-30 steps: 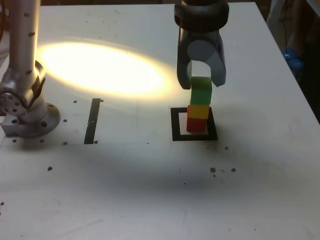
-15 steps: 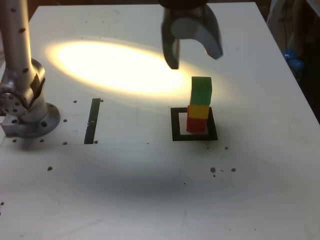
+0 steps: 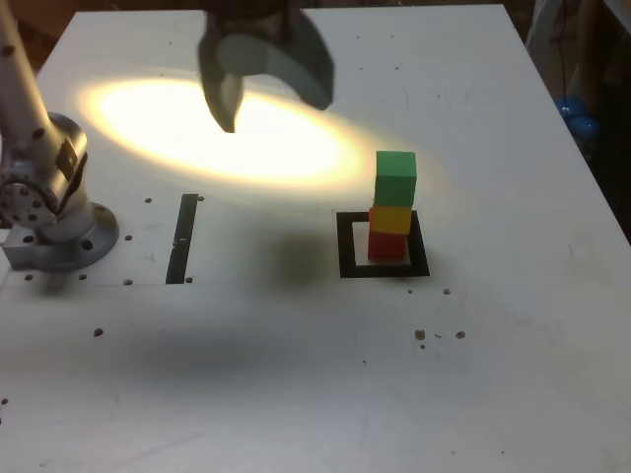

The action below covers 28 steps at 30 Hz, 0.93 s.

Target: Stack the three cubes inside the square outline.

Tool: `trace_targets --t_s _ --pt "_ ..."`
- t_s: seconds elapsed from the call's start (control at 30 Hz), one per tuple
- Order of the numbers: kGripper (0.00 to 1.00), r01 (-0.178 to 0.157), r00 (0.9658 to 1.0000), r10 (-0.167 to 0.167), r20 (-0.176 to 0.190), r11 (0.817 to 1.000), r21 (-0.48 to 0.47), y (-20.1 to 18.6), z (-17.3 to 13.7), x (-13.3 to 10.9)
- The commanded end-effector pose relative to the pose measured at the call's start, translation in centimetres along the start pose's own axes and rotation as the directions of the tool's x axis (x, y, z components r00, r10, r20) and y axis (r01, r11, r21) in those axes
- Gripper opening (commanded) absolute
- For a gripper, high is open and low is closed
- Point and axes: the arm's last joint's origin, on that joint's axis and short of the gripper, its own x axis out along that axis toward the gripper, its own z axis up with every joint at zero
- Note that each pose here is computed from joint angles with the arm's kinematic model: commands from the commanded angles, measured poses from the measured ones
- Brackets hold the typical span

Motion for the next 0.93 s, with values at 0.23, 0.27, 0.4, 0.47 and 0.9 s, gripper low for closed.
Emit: trace_targets --t_s 0.23,0.27,0.4,0.47,0.9 --pt "0.99 0.012 0.9974 -0.011 -0.071 1.0 0.009 -0.7 -3.8 4.4" --pt "0.99 0.011 0.9969 -0.011 -0.078 1.0 0.009 -0.7 -4.2 4.9" --pt "0.99 0.012 0.9945 -0.011 -0.104 1.0 0.008 -1.0 -5.7 6.9" --pt "0.99 0.015 0.9934 -0.014 -0.114 1.0 0.007 -1.1 -6.2 7.7" --pt "0.99 0.055 0.9904 -0.053 -0.127 0.998 0.012 -1.6 -7.5 10.0"
